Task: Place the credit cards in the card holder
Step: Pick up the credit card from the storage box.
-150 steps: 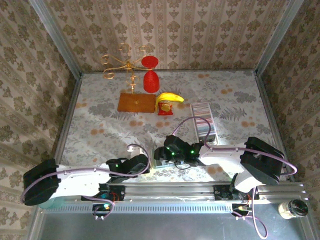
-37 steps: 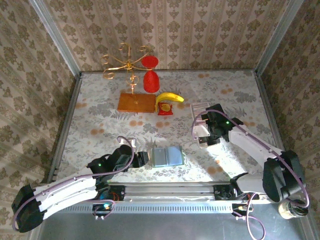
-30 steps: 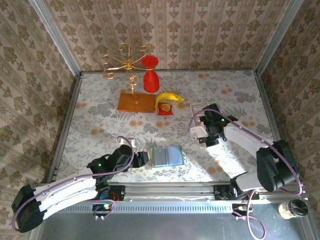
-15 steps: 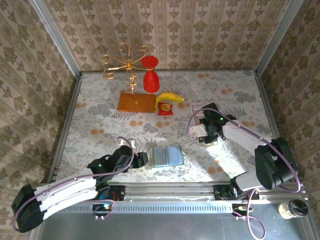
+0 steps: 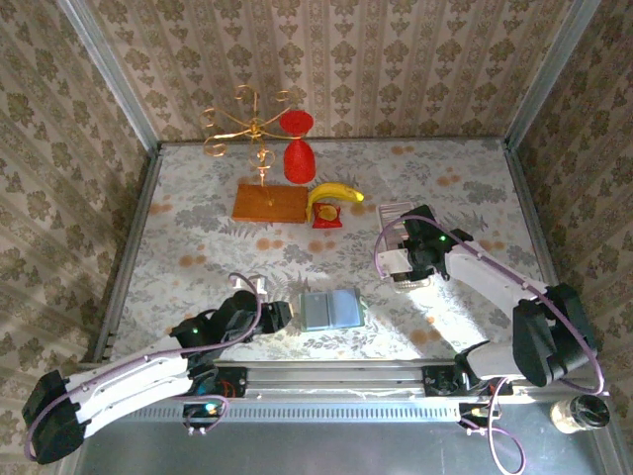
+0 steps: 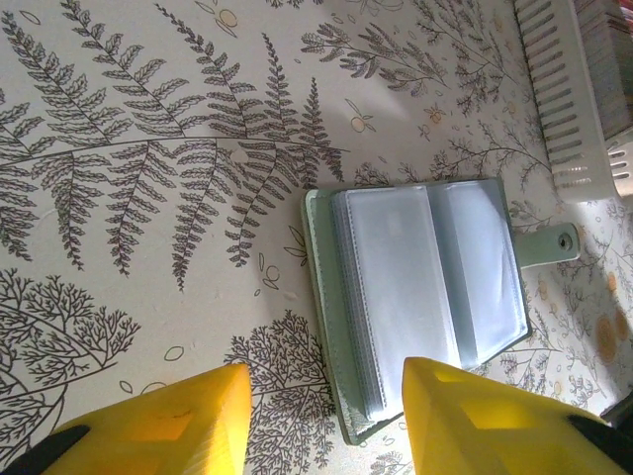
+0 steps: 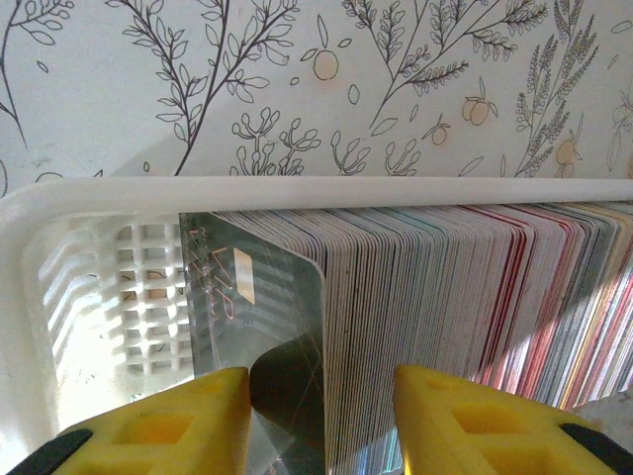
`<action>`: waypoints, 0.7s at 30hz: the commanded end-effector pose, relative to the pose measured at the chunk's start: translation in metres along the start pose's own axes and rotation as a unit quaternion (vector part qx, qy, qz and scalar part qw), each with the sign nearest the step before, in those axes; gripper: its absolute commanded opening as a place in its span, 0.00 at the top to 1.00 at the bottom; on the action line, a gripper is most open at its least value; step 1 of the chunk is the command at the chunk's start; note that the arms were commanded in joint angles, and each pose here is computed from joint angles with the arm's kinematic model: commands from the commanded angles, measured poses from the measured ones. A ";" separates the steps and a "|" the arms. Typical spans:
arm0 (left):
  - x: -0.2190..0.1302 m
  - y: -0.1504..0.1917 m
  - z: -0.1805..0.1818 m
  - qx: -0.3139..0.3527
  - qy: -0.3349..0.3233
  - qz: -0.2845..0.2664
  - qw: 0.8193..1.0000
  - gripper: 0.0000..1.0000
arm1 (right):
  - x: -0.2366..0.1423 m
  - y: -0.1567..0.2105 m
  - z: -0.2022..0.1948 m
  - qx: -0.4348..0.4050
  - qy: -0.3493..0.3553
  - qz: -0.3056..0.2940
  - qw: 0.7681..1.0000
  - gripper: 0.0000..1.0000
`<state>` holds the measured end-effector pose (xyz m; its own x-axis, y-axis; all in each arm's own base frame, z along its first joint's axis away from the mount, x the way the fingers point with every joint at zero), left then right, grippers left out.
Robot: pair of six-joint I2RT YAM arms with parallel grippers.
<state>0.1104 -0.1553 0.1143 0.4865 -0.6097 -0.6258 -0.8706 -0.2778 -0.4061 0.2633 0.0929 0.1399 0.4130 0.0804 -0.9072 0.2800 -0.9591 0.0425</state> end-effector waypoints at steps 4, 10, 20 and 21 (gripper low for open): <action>0.000 0.000 0.001 -0.011 0.006 -0.002 1.000 0.57 | -0.007 0.000 -0.001 -0.008 0.020 0.005 1.000 0.63; 0.000 0.002 0.001 -0.013 0.011 0.000 1.000 0.60 | -0.013 0.000 -0.003 -0.008 0.041 0.006 0.999 0.71; -0.002 0.000 -0.004 -0.010 0.016 -0.001 1.000 0.63 | -0.029 -0.002 0.005 -0.005 0.035 -0.007 0.999 0.87; -0.003 0.000 -0.006 -0.011 0.018 -0.001 1.000 0.63 | -0.033 -0.004 0.009 -0.007 0.028 -0.013 0.999 0.95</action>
<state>0.1100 -0.1558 0.1161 0.4898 -0.6197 -0.6133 -0.8691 -0.2914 -0.3996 0.2462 0.0899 0.1562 0.4390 0.0994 -0.8930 0.2922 -0.9556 0.0372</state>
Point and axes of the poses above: each hand's point on the last joint's axis, 136 mm out from that joint toward the fingers, its own x axis out along the fingers, its own z axis along the line the jaws close on, y = z × x, the point moved 7 cm from there along -x, back along the fingers, and after that the axes turned 7 degrees about -x, right-handed, at the moved point
